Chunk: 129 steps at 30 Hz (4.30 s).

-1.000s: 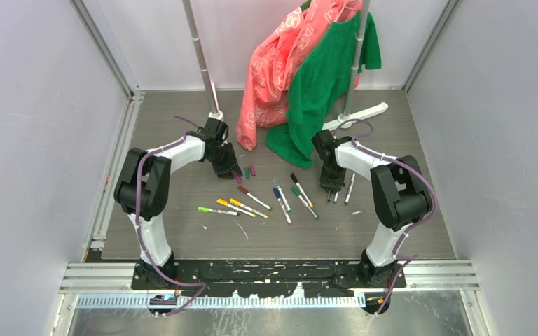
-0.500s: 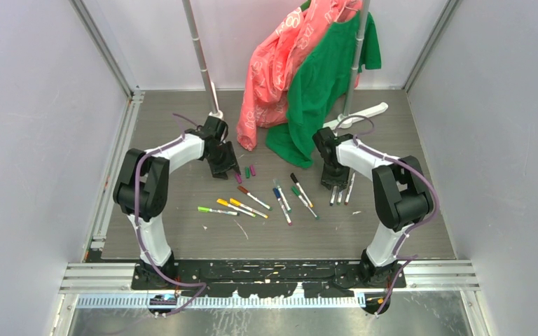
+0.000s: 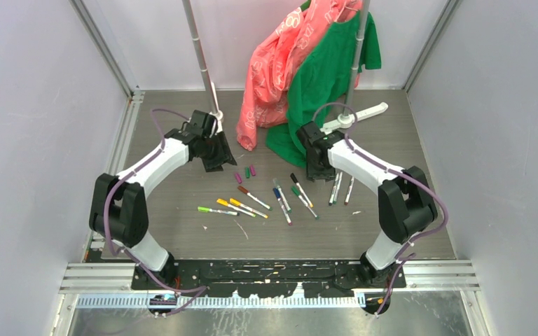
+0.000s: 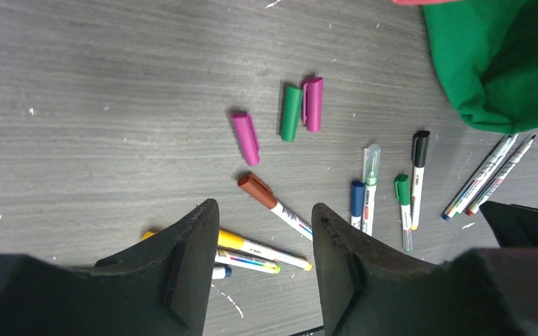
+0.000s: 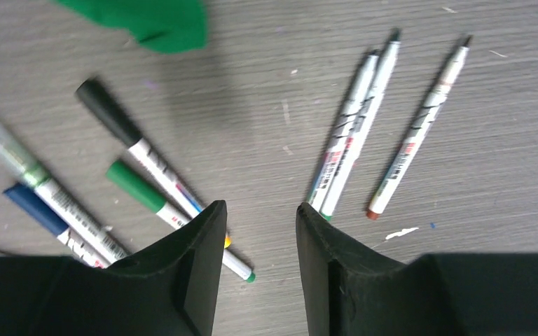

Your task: Open the pen caps

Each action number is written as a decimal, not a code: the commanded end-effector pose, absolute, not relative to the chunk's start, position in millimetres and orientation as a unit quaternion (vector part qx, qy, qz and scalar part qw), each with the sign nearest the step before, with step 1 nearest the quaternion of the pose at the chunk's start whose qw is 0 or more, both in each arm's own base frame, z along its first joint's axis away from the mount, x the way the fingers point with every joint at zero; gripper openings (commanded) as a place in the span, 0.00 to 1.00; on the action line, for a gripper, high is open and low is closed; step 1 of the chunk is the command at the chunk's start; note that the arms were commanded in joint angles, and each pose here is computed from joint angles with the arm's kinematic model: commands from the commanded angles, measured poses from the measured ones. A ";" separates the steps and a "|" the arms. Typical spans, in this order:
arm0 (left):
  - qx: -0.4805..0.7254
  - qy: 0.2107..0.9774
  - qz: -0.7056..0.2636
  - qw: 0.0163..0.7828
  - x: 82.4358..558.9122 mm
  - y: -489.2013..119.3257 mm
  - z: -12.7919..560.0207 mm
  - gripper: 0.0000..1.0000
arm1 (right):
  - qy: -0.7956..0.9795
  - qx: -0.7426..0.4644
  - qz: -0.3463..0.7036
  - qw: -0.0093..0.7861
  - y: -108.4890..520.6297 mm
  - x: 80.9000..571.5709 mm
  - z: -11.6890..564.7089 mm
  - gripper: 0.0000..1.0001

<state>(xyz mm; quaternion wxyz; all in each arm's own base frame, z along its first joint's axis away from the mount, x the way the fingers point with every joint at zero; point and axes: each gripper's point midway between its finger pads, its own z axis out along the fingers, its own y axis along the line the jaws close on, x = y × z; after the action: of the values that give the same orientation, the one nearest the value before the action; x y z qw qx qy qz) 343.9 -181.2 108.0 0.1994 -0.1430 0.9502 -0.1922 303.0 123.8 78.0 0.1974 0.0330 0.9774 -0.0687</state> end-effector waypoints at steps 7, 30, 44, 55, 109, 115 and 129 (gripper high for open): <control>-0.159 0.944 -0.217 0.190 321.7 -181.9 109.2 0.52 | 0.980 -0.043 -0.041 0.189 155.2 294.2 61.1 0.47; -0.170 0.936 -0.235 0.196 326.7 -187.8 111.5 0.52 | 0.983 -0.121 -0.035 0.132 178.0 292.3 28.0 0.46; -0.182 0.934 -0.242 0.188 326.4 -190.8 108.7 0.52 | 0.992 -0.109 -0.032 0.061 175.4 265.5 -6.1 0.15; -0.181 0.935 -0.245 0.182 320.7 -189.7 116.4 0.52 | 0.990 -0.104 -0.021 0.088 177.8 266.8 22.5 0.01; -0.140 0.865 -0.450 0.172 275.9 -276.1 163.7 0.32 | 0.942 -0.140 0.250 0.175 352.9 210.1 169.4 0.01; -0.138 0.864 -0.453 0.170 275.8 -277.5 162.4 0.08 | 0.942 -0.143 0.251 0.172 356.1 211.3 167.8 0.01; -0.166 0.852 -0.462 0.182 279.2 -275.3 170.9 0.00 | 0.940 -0.137 0.260 0.174 356.7 209.9 154.6 0.29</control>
<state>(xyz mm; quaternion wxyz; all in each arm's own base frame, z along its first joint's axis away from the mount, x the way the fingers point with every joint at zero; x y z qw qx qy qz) 272.3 -266.1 139.9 0.1557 -0.1677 0.8800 -0.4163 205.2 342.6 141.3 0.1533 -0.1396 0.9515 0.2271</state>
